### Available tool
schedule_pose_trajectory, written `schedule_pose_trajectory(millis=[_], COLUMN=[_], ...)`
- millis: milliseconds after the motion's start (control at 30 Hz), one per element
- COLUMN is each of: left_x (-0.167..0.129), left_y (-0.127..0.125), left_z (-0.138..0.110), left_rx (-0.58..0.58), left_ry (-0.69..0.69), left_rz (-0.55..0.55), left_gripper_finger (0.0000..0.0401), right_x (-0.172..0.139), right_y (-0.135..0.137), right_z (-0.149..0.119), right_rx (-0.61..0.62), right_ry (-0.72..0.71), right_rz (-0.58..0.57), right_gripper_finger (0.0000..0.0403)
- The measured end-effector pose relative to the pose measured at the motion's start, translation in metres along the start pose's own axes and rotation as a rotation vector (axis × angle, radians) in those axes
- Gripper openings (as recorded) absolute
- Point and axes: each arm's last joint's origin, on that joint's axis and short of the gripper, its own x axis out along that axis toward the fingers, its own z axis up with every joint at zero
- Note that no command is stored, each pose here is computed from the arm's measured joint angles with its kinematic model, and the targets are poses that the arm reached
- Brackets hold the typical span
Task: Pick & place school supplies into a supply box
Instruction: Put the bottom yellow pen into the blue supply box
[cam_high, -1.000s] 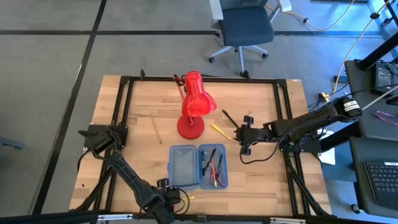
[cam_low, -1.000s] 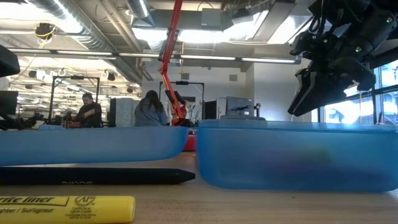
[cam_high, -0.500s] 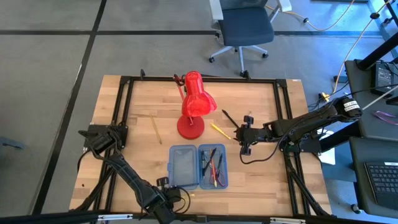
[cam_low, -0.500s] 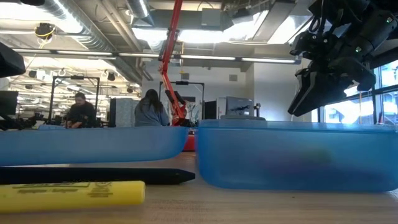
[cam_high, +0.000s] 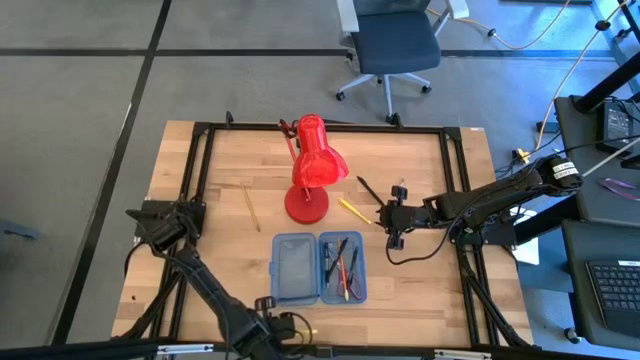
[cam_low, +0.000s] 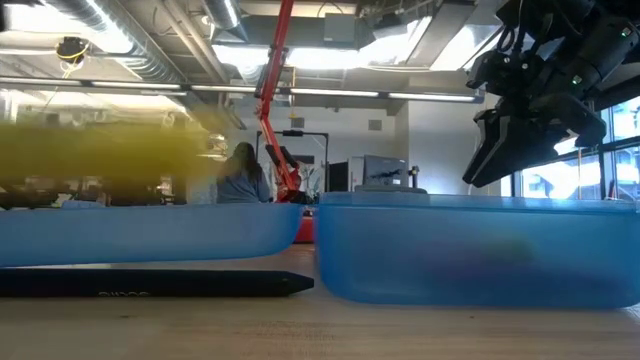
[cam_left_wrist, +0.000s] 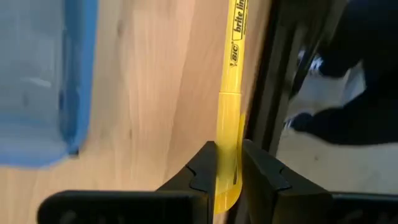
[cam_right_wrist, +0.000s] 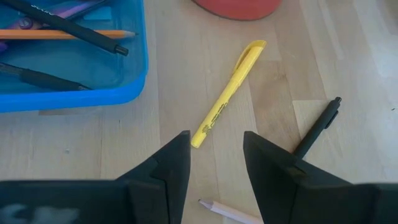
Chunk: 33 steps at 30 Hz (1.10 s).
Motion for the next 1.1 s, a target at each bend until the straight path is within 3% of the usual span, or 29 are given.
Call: schedule_pose_trajectory(millis=[233, 500, 633, 867, 1100], left_x=[-0.010, 0.000, 0.004, 0.008, 0.033], left_y=[0.005, 0.052, 0.077, 0.101, 0.111], left_z=[0.032, 0.092, 0.119, 0.151, 0.161], left_rx=[-0.073, -0.299, -0.477, -0.583, -0.631], left_ry=[-0.157, -0.226, -0.247, -0.233, -0.192], left_rz=[0.045, 0.115, 0.119, 0.013, -0.016], left_gripper_finger=[0.0042, 0.0047, 0.0050, 0.0051, 0.0054], right_x=[0.000, 0.000, 0.000, 0.000, 0.000], right_y=[0.000, 0.000, 0.000, 0.000, 0.000], right_z=[0.000, 0.000, 0.000, 0.001, 0.002], right_rx=[0.005, 0.032, 0.033, 0.036, 0.041], right_ry=[-0.001, -0.001, -0.001, -0.008, -0.017], right_rz=[0.000, 0.001, 0.000, 0.002, 0.004], right_gripper_finger=[0.0152, 0.0152, 0.0152, 0.0152, 0.0152])
